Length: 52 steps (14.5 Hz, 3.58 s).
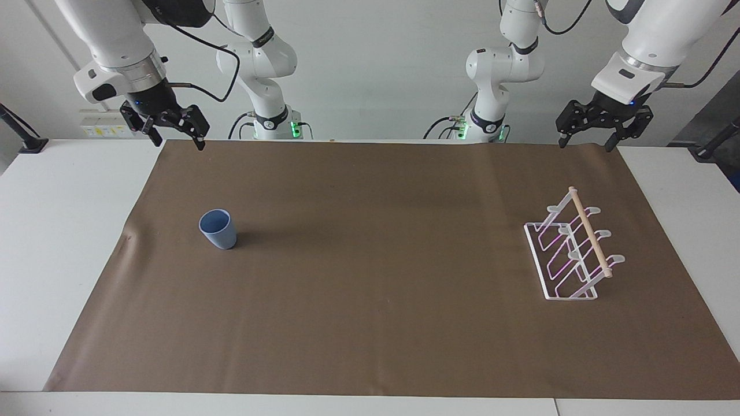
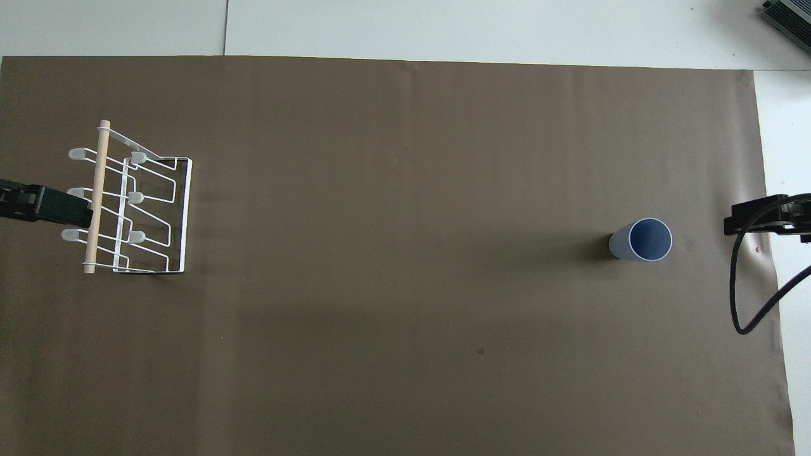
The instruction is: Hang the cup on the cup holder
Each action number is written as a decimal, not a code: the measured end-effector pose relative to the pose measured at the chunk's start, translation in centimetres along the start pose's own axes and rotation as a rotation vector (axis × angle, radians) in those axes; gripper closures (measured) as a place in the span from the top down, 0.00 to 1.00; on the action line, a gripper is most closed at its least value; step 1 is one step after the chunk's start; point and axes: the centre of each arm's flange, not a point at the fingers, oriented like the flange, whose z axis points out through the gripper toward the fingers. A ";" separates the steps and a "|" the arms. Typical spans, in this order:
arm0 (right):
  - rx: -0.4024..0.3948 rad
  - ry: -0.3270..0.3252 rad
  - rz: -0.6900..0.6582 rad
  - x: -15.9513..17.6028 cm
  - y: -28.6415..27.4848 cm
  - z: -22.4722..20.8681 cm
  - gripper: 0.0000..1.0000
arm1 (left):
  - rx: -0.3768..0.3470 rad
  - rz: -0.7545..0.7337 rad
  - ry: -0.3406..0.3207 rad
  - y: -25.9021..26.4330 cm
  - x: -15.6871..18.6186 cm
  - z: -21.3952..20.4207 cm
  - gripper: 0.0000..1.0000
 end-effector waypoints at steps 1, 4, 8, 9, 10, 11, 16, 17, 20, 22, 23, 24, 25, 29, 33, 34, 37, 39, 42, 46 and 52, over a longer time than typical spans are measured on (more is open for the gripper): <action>0.000 -0.004 -0.012 0.0 0.0 0.2 1.00 | 0.000 0.000 0.000 0.0 0.0 0.0 1.00; 0.000 -0.013 -0.023 -0.1 0.0 0.6 1.00 | 0.000 0.000 0.000 0.0 0.0 0.0 1.00; -0.001 -0.014 -0.029 -0.1 0.0 0.7 1.00 | 0.000 0.000 0.000 0.0 0.0 0.0 1.00; -0.001 -0.014 -0.031 -0.1 0.1 0.7 1.00 | 0.000 0.000 0.000 0.0 0.0 0.0 1.00; -0.001 -0.016 -0.032 -0.1 0.1 0.8 1.00 | 0.000 0.000 0.000 0.0 0.0 0.0 1.00; 0.000 -0.020 -0.032 -0.1 0.2 1.0 1.00 | 0.000 0.000 0.000 0.0 0.0 0.0 1.00; 0.000 0.014 -0.069 1.1 0.7 5.2 1.00 | 0.000 0.000 0.000 0.0 0.0 0.0 1.00; 0.000 0.029 -0.073 1.4 1.1 6.2 1.00 | 0.000 0.000 0.000 0.0 0.0 0.0 1.00; -0.003 0.060 -0.109 2.1 2.2 9.7 1.00 | 0.000 0.000 0.000 0.0 0.0 0.0 1.00; -0.008 0.075 -0.134 3.0 3.2 13.1 1.00 | 0.000 0.000 0.000 0.0 0.0 0.0 1.00; -0.011 0.079 -0.139 3.6 3.4 14.8 1.00 | 0.000 0.000 0.000 0.0 0.0 0.0 1.00; -0.014 0.074 -0.142 4.2 3.5 16.6 1.00 | 0.000 0.000 0.000 0.0 0.0 0.0 1.00; -0.015 0.062 -0.144 4.6 3.5 18.1 1.00 | 0.000 0.000 0.000 0.0 0.0 0.0 1.00; -0.020 0.076 -0.173 4.7 3.3 22.7 1.00 | 0.000 0.000 0.000 0.0 0.0 0.0 1.00; -0.008 0.077 -0.174 4.3 3.5 24.8 1.00 | 0.000 0.000 0.000 0.0 0.0 0.0 1.00; -0.001 0.071 -0.186 4.2 3.5 25.2 1.00 | 0.000 0.000 0.000 0.0 0.0 0.0 1.00; 0.039 0.057 -0.203 4.0 4.2 26.5 1.00 | 0.000 0.000 0.000 0.0 0.0 0.0 1.00; 0.042 0.066 -0.220 4.1 4.9 27.2 1.00 | 0.000 0.000 0.000 0.0 0.0 0.0 1.00; 0.040 0.068 -0.229 4.0 5.0 27.6 1.00 | 0.000 0.000 0.000 0.0 0.0 0.0 1.00; 0.040 0.068 -0.233 4.0 4.8 27.6 0.63 | 0.000 0.000 0.000 0.0 0.0 0.0 1.00; 0.040 0.070 -0.236 4.1 4.7 27.5 0.10 | 0.000 0.000 0.000 0.0 0.0 0.0 1.00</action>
